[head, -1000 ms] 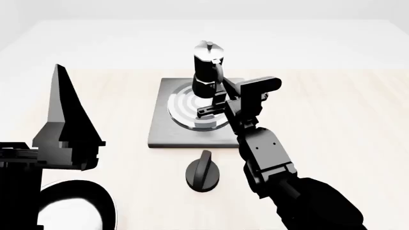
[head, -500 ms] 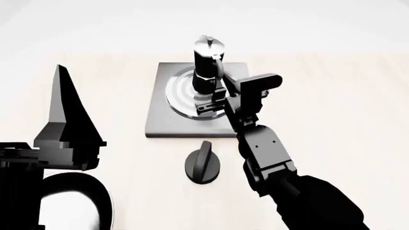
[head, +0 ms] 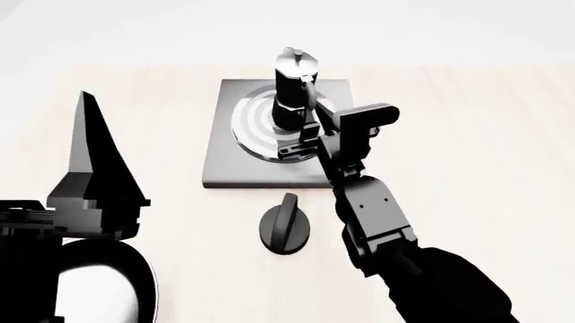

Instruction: Turn on the stove and put the moka pot on it.

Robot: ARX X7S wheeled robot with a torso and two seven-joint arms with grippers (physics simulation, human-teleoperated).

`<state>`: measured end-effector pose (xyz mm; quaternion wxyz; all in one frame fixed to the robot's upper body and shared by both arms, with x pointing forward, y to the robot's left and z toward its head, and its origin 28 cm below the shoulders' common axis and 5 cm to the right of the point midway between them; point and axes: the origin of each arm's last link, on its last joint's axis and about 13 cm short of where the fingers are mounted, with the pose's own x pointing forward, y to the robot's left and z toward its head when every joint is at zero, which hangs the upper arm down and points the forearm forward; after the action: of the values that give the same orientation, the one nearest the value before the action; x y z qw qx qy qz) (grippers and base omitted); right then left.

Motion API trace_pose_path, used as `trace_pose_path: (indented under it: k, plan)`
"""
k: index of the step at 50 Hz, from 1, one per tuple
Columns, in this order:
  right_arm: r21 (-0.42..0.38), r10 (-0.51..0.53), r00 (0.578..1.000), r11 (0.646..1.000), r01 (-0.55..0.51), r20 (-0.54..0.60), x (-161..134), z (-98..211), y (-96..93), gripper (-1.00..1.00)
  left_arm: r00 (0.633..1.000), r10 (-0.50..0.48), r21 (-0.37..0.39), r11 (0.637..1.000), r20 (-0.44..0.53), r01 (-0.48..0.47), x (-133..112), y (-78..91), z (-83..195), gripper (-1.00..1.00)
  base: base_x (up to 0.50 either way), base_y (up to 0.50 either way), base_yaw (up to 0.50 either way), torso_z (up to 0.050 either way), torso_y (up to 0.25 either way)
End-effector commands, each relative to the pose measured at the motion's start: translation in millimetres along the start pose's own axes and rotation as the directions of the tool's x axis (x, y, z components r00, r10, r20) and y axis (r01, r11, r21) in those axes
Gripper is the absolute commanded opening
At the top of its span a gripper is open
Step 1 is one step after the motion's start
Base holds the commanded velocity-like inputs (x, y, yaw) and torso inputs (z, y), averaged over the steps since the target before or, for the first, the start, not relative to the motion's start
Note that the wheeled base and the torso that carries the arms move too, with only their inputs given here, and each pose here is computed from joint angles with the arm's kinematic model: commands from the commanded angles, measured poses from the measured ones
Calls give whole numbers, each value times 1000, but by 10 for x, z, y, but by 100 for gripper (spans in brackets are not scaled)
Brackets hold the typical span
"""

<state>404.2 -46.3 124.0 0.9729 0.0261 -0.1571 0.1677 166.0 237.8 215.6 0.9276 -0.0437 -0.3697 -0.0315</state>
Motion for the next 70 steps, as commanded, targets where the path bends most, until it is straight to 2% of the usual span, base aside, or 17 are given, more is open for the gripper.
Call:
trace_pose_path:
  k: [1,9,10,36,43,56,60,67,70]
  plan:
    - [-5,10,1000,1000,-10,17,2,7,11,-100,1000,-2,-7,1000,-1,2,-1,-4,-2,100,0,0,0,0,0]
    - [-2,2,1000,1000,-2,5,-1,-1,6,-100,1000,-2,-9,1000,-4,2,-9,-4,-11,100,0,0,0,0,0]
    - [-3,3,1000,1000,-3,0,7,6,7,100,1000,-2,-9,1000,-3,2,-8,-4,-9,100,0,0,0,0,0]
    - [-15,25,999,1000,-24,30,63,80,31,100,1000,0,-11,1000,-4,0,-7,1,-15,100,0,0,0,0,0]
    - [-9,17,993,1000,-16,117,212,329,25,100,1000,3,-7,1000,-4,-3,-4,1,-14,100,0,0,0,0,0]
    - [-17,0,968,1000,5,252,233,900,11,100,1000,25,14,1000,5,-25,37,19,0,100,0,0,0,0,0]
    - [-29,-53,954,997,64,294,229,1086,-6,100,999,35,30,999,15,-36,69,29,8,100,0,0,0,0,0]
    - [-38,-125,905,987,154,407,137,1563,-18,100,998,20,50,998,67,-24,156,11,104,100,0,0,0,0,0]
    - [-28,-167,893,980,196,419,104,1694,-31,100,996,23,42,999,87,-26,204,5,138,100,0,0,0,0,0]
